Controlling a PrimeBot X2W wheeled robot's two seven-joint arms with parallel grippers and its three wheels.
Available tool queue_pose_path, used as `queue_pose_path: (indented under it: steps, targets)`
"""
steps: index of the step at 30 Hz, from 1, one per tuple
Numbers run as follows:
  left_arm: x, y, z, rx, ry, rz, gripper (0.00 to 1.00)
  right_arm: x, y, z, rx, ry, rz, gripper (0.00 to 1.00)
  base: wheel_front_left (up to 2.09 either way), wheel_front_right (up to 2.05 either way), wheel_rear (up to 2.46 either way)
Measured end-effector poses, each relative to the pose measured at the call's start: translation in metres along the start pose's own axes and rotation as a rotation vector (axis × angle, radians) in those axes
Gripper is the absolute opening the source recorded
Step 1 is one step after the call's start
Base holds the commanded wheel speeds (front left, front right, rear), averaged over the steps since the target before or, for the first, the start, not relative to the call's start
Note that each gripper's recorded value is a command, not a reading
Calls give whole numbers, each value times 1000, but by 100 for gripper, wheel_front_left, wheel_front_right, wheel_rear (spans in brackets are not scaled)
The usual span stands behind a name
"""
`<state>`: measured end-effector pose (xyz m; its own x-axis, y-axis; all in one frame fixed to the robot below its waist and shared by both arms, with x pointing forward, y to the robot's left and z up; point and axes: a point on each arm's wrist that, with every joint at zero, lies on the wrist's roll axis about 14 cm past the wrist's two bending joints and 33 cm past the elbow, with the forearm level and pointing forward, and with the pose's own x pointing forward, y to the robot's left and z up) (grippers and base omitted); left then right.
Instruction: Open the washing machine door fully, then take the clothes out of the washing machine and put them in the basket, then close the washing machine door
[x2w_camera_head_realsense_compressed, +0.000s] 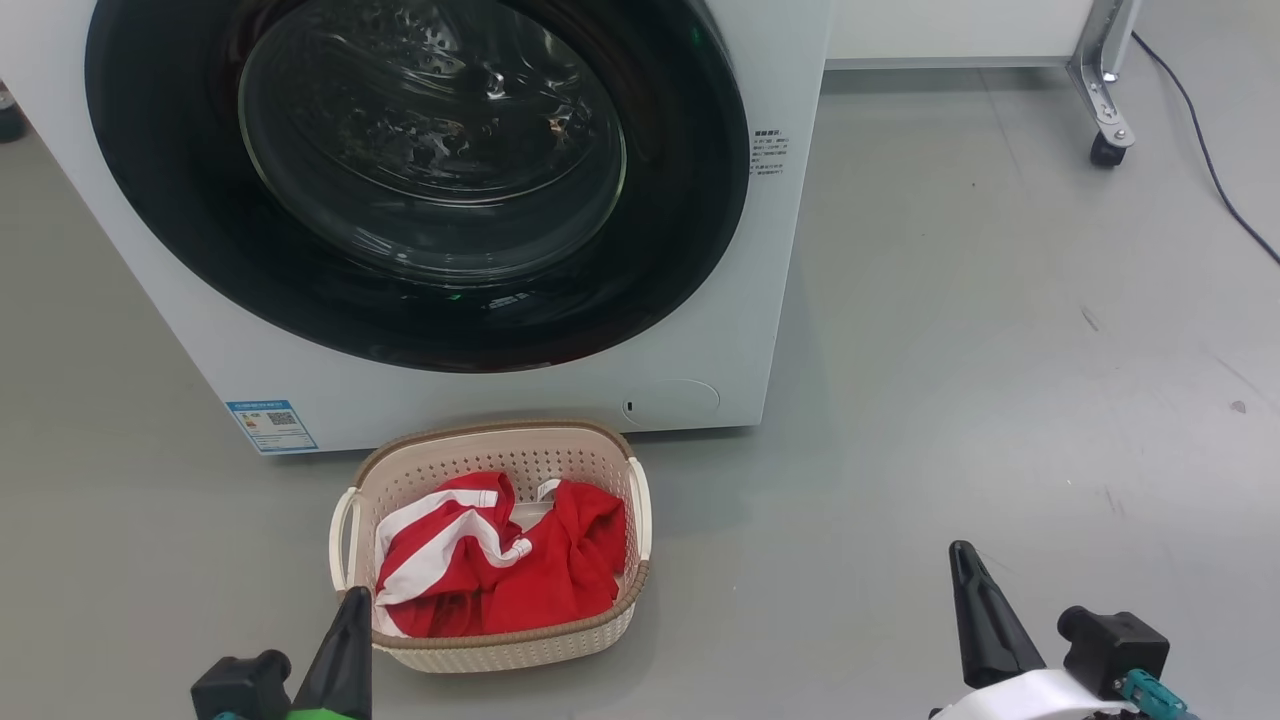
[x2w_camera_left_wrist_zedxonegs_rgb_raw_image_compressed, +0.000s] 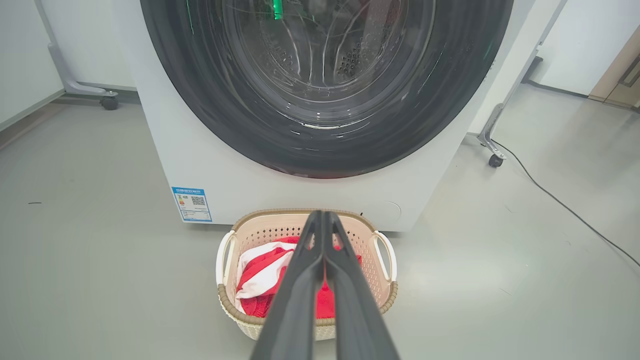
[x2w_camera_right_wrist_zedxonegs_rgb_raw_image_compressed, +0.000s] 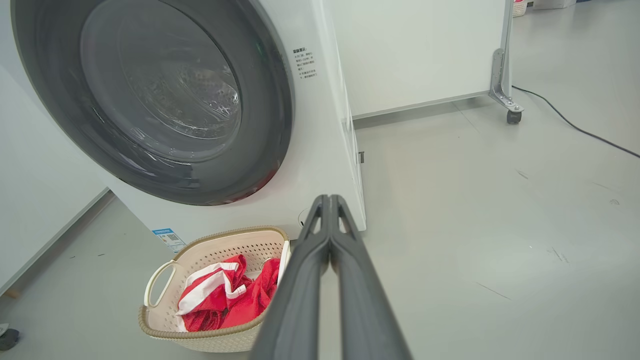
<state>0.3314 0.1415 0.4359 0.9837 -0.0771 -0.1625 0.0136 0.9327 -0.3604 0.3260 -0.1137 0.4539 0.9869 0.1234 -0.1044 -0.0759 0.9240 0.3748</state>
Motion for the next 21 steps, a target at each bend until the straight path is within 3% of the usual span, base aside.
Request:
queue_pose_path:
  steps: [21]
  targets:
    - [4, 14, 3, -298, 19, 59, 0, 5, -29, 9, 294, 7, -103, 0, 0, 0, 0]
